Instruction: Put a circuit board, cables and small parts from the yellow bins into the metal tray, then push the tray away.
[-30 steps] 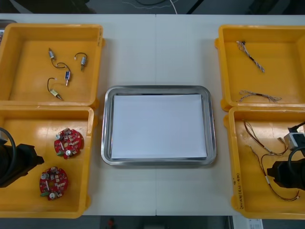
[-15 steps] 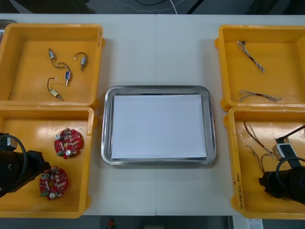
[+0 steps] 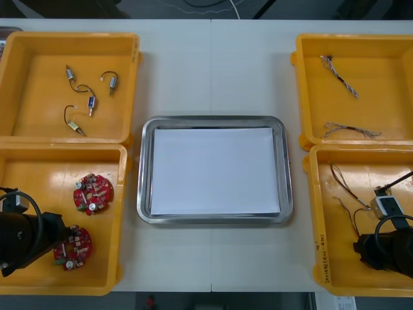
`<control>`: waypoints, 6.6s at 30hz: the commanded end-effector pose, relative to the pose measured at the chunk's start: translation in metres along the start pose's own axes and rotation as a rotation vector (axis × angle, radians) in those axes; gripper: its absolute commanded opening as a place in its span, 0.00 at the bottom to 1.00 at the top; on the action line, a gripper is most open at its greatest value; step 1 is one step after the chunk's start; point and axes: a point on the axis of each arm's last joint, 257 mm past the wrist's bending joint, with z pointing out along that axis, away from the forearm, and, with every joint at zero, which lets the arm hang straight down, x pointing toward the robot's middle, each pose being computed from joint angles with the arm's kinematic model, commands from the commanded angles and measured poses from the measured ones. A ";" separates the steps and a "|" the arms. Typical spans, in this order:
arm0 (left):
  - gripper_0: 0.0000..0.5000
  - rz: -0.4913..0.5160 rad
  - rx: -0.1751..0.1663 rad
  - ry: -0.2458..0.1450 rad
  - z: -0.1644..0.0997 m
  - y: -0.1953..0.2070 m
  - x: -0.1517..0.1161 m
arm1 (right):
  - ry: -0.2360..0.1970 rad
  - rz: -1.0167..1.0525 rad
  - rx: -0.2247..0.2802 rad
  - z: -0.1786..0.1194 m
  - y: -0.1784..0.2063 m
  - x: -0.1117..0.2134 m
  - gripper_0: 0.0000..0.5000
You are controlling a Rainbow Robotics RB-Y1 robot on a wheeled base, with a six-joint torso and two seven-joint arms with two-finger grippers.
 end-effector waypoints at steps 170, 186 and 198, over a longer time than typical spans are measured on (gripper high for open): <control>1.00 0.473 0.074 -0.086 -0.133 -0.281 -0.102 | -0.030 -1.075 -0.049 -0.208 0.148 -0.154 0.00; 1.00 0.232 -0.079 -0.121 -0.132 -0.233 -0.188 | -0.070 -1.220 -0.072 -0.164 0.254 -0.190 0.00; 1.00 0.206 -0.053 -0.224 -0.146 -0.222 -0.251 | -0.095 -1.267 -0.088 -0.108 0.291 -0.193 0.00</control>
